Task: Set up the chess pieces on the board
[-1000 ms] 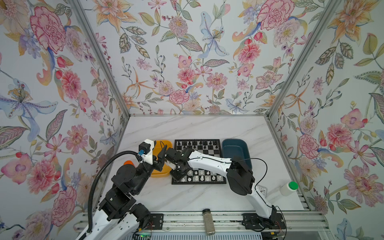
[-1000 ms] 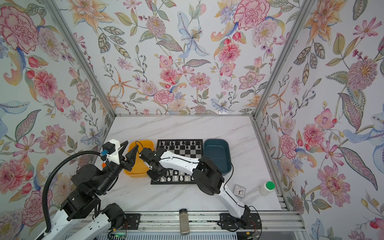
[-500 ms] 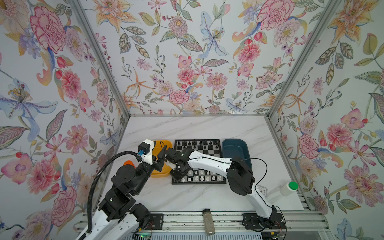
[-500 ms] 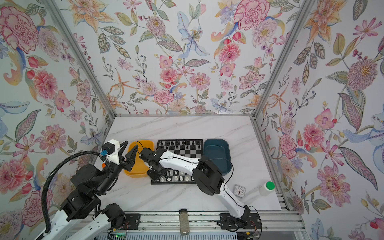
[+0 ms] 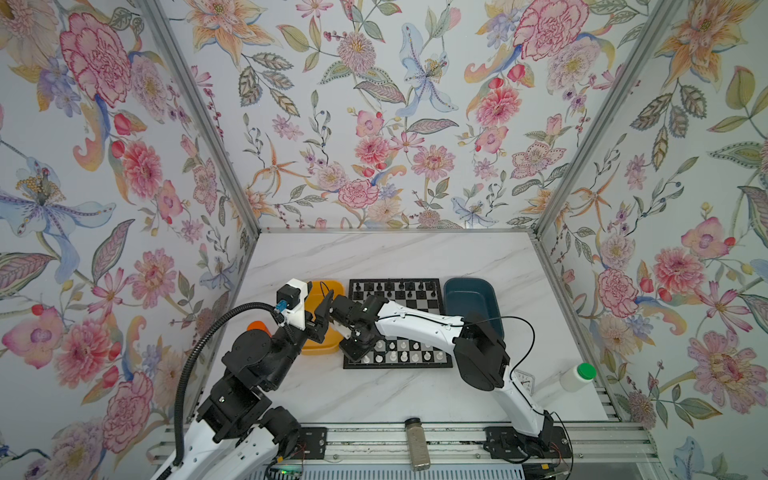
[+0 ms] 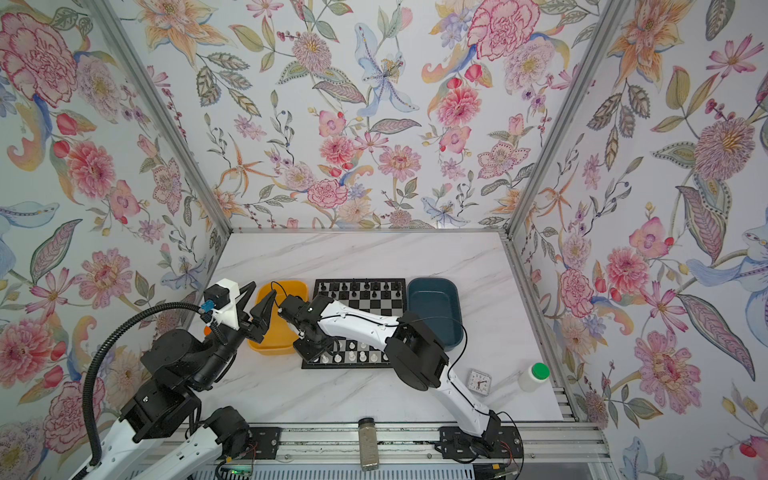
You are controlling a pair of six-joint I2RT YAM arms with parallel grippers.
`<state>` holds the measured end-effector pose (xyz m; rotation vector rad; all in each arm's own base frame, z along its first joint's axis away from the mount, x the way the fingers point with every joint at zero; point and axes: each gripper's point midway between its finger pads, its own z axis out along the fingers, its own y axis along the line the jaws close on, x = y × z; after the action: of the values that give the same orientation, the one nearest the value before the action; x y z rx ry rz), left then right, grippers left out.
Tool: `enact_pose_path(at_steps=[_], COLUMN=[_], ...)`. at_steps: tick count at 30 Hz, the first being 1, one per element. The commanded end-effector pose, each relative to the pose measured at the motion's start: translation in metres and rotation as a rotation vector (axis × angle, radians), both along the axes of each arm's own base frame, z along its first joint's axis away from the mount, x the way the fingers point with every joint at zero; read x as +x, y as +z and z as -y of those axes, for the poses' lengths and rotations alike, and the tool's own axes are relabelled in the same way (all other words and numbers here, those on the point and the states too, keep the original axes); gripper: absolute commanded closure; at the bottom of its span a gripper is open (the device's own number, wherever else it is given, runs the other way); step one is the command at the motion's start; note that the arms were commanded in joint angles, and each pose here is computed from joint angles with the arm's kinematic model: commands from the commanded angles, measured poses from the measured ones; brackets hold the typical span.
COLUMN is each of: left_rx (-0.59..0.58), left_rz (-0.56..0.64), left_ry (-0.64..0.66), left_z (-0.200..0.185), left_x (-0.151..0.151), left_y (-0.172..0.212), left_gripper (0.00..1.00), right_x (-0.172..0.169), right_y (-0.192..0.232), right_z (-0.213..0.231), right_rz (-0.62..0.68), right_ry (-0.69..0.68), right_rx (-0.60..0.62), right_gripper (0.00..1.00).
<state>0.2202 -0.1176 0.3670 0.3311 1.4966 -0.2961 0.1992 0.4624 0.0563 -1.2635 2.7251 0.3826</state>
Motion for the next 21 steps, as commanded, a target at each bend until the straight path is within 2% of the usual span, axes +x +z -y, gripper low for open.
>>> enact_pose_path(at_steps=[1,10,12,16,21], left_rx=[0.001,0.003,0.003,0.006,0.022], left_rz=[0.007,0.007,0.005,0.004,-0.007], left_ry=[0.009,0.019,0.026,0.031,0.044], left_z=[-0.002,-0.003,-0.004,-0.005,-0.004], left_x=[-0.002,-0.001,-0.001,-0.001,0.003], left_y=[0.000,-0.001,-0.001,-0.002,-0.006], left_gripper=[0.47,0.47,0.47,0.47,0.47], right_x=[0.006,0.009,0.012,0.029,0.063], right_y=[0.040,0.060,0.071,0.102,0.153], right_z=[-0.005,0.005,0.012,0.039,0.098], right_rz=[0.050,0.085,0.109,0.207,0.385], right_ry=[-0.016,-0.033,-0.050,-0.108,-0.237], right_rx=[0.073,0.088,0.094,0.102,0.101], right_gripper=[0.69,0.67,0.71,0.70,0.65])
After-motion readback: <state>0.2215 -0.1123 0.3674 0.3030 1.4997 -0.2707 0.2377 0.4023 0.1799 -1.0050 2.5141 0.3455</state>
